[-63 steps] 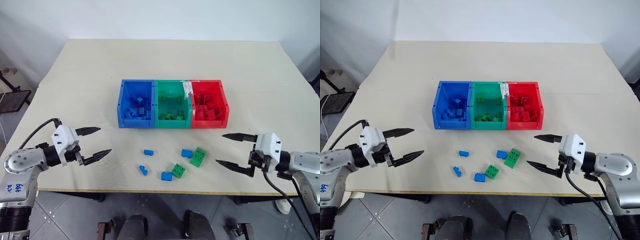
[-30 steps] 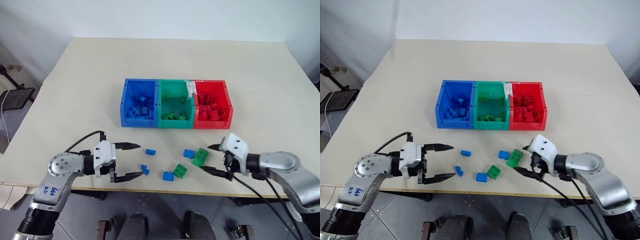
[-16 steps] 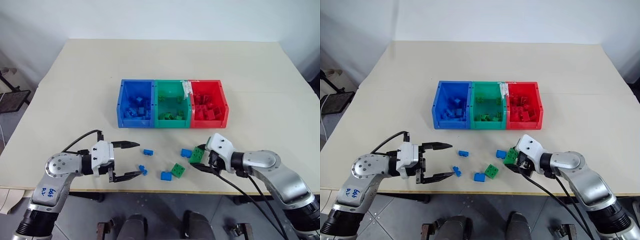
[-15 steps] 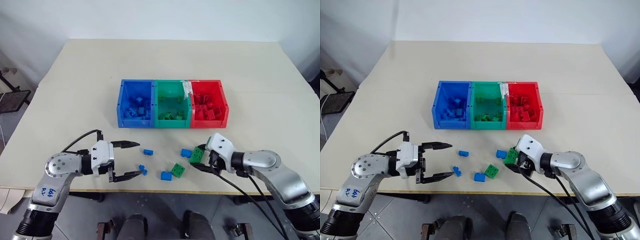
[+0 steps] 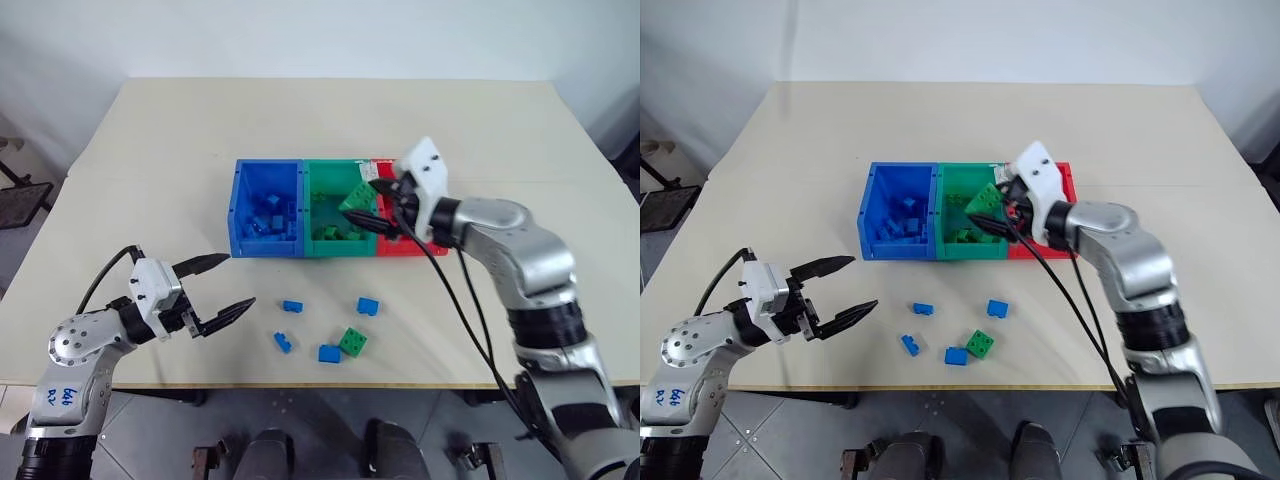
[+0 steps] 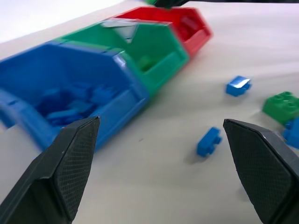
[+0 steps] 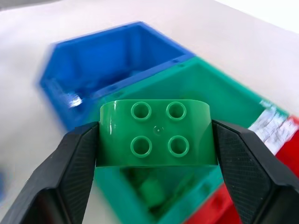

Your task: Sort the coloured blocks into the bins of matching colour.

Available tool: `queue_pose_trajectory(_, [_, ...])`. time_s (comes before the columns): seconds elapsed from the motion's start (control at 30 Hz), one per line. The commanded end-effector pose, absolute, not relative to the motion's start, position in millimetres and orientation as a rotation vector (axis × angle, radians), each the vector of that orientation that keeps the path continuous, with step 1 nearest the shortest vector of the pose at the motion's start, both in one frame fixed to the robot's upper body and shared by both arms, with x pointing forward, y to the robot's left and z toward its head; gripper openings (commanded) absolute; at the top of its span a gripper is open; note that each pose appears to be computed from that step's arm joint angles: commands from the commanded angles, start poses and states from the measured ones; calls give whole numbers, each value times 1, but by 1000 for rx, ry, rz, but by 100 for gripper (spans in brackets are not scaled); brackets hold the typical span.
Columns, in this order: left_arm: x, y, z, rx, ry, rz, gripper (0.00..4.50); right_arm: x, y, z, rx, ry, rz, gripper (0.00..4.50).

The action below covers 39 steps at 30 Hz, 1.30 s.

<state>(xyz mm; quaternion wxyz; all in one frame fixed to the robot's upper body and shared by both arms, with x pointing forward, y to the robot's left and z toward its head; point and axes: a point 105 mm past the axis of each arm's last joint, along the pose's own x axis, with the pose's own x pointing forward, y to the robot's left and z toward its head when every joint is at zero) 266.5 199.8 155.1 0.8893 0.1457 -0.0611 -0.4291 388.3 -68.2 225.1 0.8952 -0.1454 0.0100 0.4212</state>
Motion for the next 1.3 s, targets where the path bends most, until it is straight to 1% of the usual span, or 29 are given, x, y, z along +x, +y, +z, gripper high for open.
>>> queue_pose_trajectory(0.03, [261, 205, 166, 324, -154, -867, 450, 402, -66, 231, -338, -29, 850, 410])
queue_pose_trajectory(0.07, [260, 205, 167, 326, -153, -868, 450, 403, -66, 235, -338, -45, 845, 436])
queue_pose_trajectory(0.1, [259, 205, 167, 327, -153, -868, 450, 403, -65, 239, -337, -60, 845, 447])
queue_pose_trajectory(0.2, [260, 205, 165, 317, -117, -872, 450, 395, -69, 242, -359, -96, 869, 447])
queue_pose_trajectory(0.33, [259, 196, 165, 334, -110, -927, 450, 379, -95, 227, -363, -67, 888, 447])
queue_pose_trajectory(0.43, [258, 189, 161, 365, -95, -984, 450, 351, -114, 227, -348, -116, 978, 447])
queue_pose_trajectory(0.47, [258, 186, 159, 382, -85, -1010, 450, 336, -126, 224, -343, -136, 1017, 447])
queue_pose_trajectory(0.53, [259, 181, 155, 419, -74, -1056, 450, 317, -150, 214, -387, -136, 1024, 447])
queue_pose_trajectory(0.63, [257, 170, 149, 445, -62, -1141, 450, 291, -190, 185, -553, -56, 1029, 447])
queue_pose_trajectory(0.77, [257, 160, 146, 451, -63, -1212, 450, 268, -216, 161, -617, 55, 1059, 447])
queue_pose_trajectory(0.83, [258, 157, 146, 451, -73, -1234, 450, 264, -218, 153, -609, 87, 1067, 447])
queue_pose_trajectory(0.9, [259, 156, 145, 457, -81, -1243, 450, 265, -207, 150, -579, 98, 1084, 447])
queue_pose_trajectory(0.93, [258, 156, 146, 454, -83, -1254, 450, 267, -200, 144, -583, 150, 1096, 447])
queue_pose_trajectory(1.03, [257, 162, 148, 446, -87, -1239, 450, 272, -171, 138, -563, 205, 1121, 447])
queue_pose_trajectory(1.1, [256, 166, 146, 450, -75, -1225, 450, 277, -151, 137, -553, 204, 1141, 447])
queue_pose_trajectory(1.27, [250, 168, 144, 451, -65, -1210, 450, 286, -123, 127, -555, 229, 1192, 447])
queue_pose_trajectory(1.3, [249, 168, 143, 452, -64, -1207, 450, 290, -120, 123, -575, 237, 1193, 429])
